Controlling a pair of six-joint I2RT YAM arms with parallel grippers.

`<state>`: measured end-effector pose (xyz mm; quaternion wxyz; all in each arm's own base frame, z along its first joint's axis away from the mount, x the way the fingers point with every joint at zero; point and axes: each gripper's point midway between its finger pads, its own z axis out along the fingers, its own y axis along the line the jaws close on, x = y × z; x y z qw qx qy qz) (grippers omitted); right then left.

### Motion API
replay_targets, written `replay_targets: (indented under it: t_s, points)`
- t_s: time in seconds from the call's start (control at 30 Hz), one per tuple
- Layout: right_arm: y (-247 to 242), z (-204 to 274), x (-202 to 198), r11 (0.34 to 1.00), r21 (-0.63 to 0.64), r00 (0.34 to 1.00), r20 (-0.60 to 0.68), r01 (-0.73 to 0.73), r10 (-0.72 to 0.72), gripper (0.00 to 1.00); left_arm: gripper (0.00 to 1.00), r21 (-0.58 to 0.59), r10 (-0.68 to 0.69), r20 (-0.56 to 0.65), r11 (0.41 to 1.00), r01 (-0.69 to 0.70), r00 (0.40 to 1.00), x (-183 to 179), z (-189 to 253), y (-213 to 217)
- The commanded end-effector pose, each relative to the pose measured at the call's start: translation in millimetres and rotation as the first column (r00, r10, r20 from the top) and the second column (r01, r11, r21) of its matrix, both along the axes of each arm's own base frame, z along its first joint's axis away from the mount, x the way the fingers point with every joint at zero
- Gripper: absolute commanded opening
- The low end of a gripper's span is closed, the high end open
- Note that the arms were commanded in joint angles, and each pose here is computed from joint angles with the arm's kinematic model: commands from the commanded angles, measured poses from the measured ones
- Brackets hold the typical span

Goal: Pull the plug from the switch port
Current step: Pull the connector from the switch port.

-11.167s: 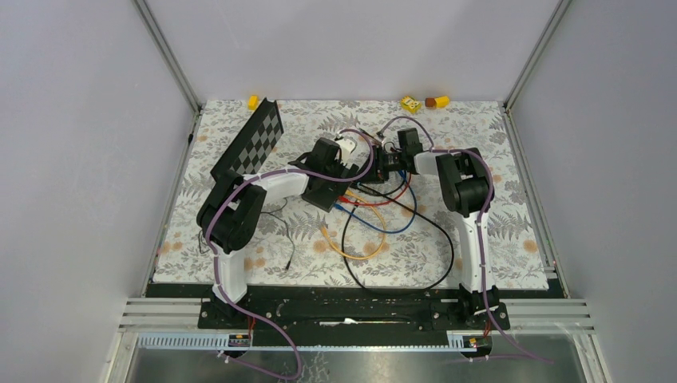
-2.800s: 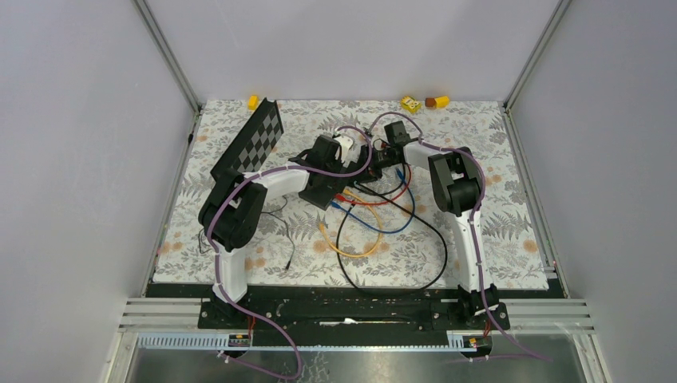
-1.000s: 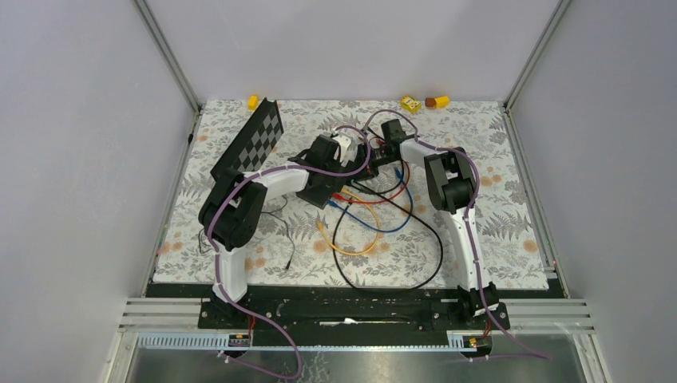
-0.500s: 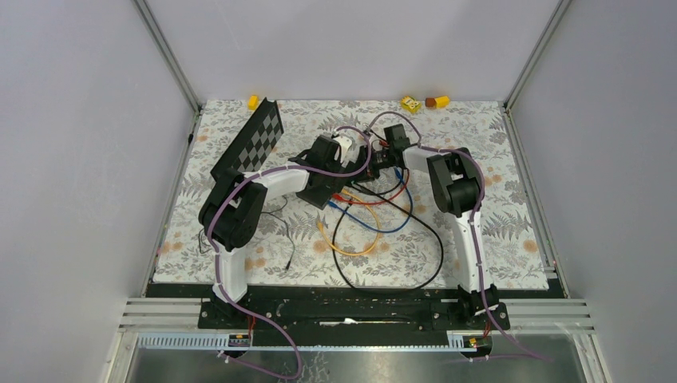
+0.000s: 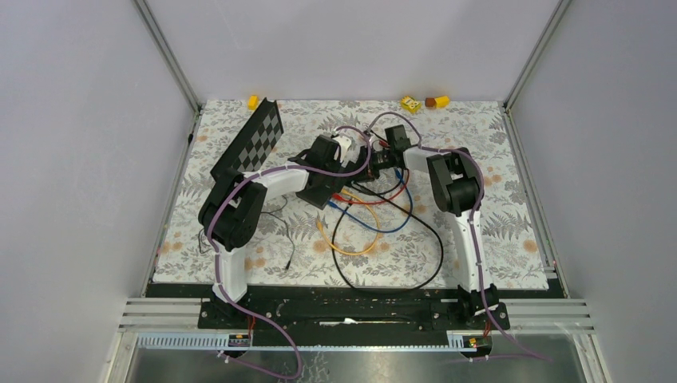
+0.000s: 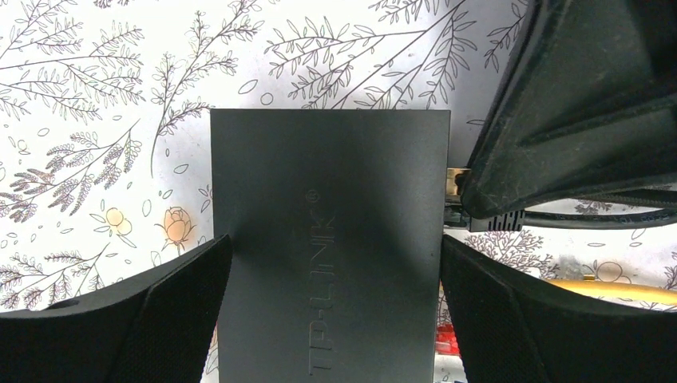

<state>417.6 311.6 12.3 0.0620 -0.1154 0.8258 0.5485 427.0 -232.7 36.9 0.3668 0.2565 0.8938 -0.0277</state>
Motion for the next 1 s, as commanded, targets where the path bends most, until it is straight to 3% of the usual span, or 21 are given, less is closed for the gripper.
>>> replay_targets:
  t_s: [0.0,0.13,0.27,0.53,0.7,0.97]
  points:
    - [-9,-17,-8,0.989,-0.037,0.987,-0.057,0.145,-0.147,0.00,0.97,0.108,0.083,-0.073,0.991,-0.075,0.994,-6,-26,38]
    - [-7,-14,-15,0.988,-0.036,0.987,-0.066,0.147,-0.149,0.00,0.97,0.110,0.085,-0.073,0.991,-0.076,0.994,-5,-27,38]
    - [-16,-15,-8,0.994,-0.082,0.997,0.002,0.074,-0.074,0.00,0.97,0.111,0.083,-0.074,0.991,-0.075,0.994,-5,-27,38]
    - [-39,-20,17,0.993,-0.121,1.000,0.011,-0.017,0.018,0.00,0.97,0.109,0.091,-0.069,0.991,-0.083,0.993,-4,-24,41]
    - [-28,-22,0,0.995,-0.067,0.995,-0.061,0.073,-0.077,0.00,0.97,0.106,0.099,-0.072,0.990,-0.091,0.992,-3,-25,43]
    - [-21,-8,-13,0.978,-0.018,0.978,-0.022,0.209,-0.209,0.00,0.97,0.113,0.106,-0.077,0.989,-0.097,0.991,-2,-27,43]
